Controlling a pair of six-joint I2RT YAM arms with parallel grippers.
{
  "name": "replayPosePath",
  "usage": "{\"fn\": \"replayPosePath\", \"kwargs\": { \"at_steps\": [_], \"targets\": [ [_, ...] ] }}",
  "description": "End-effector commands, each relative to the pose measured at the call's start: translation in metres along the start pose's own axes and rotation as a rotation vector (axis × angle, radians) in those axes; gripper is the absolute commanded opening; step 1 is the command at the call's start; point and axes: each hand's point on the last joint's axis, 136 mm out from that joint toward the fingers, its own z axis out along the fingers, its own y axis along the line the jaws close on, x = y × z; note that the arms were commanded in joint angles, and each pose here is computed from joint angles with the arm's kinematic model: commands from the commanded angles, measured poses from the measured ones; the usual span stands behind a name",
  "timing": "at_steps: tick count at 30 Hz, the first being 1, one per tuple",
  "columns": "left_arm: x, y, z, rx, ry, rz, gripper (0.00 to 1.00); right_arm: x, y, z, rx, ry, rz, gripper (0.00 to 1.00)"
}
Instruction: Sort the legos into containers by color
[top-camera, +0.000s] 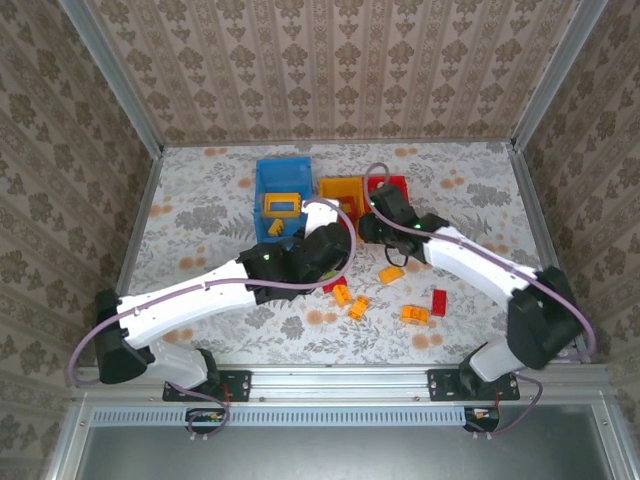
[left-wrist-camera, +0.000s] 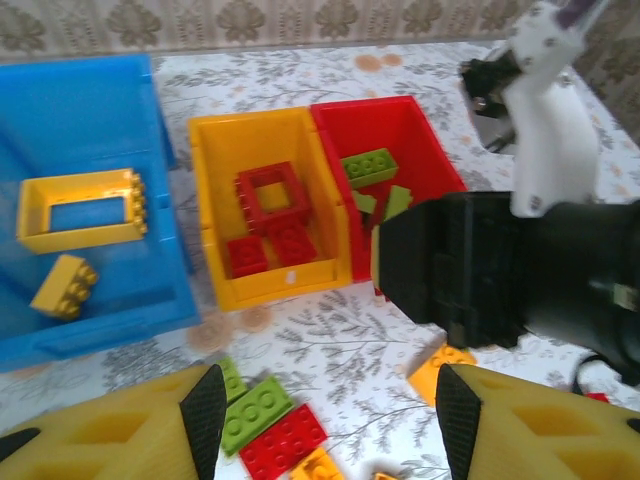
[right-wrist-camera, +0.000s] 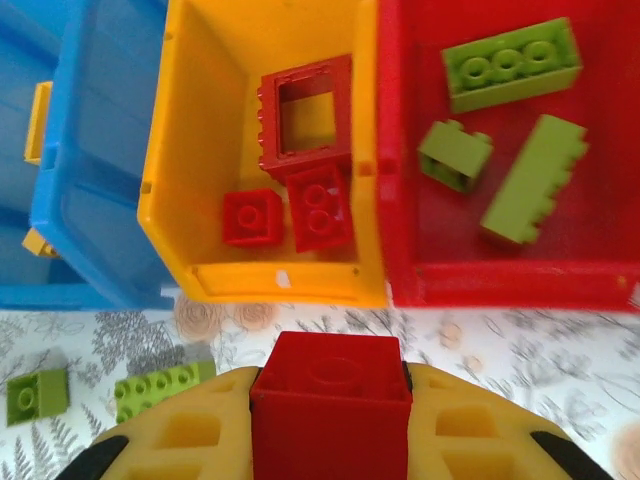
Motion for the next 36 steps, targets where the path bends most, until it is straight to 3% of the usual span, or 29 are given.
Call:
{"fn": "replayPosePath", "kwargs": {
  "at_steps": [1,12,22,27,31,36],
  "targets": [
    [0.01,0.032,-0.004,-0.106,0.005,-0.014,0.6,-0.01,0.023,0.022,-0.054,0.02,-0.031,0.15],
    [0.064,0.057,0.001,-0.143,0.133,-0.043,0.6,-0.017,0.048,0.085,-0.052,0.109,-0.042,0.16],
    [0.08,0.053,0.003,-0.115,0.172,-0.034,0.6,-0.04,0.059,0.119,-0.082,0.105,-0.014,0.21],
    [0.059,0.025,-0.01,-0.033,0.059,0.047,0.62,-0.047,0.061,0.126,-0.096,0.119,-0.02,0.36],
    [0.033,0.005,-0.023,-0.002,-0.048,0.12,0.63,-0.049,0.065,0.125,-0.115,0.132,-0.025,0.42],
    [0.028,-0.001,-0.02,-0.001,-0.066,0.145,0.65,-0.057,0.068,0.108,-0.13,0.115,-0.039,0.54]
  ]
}}
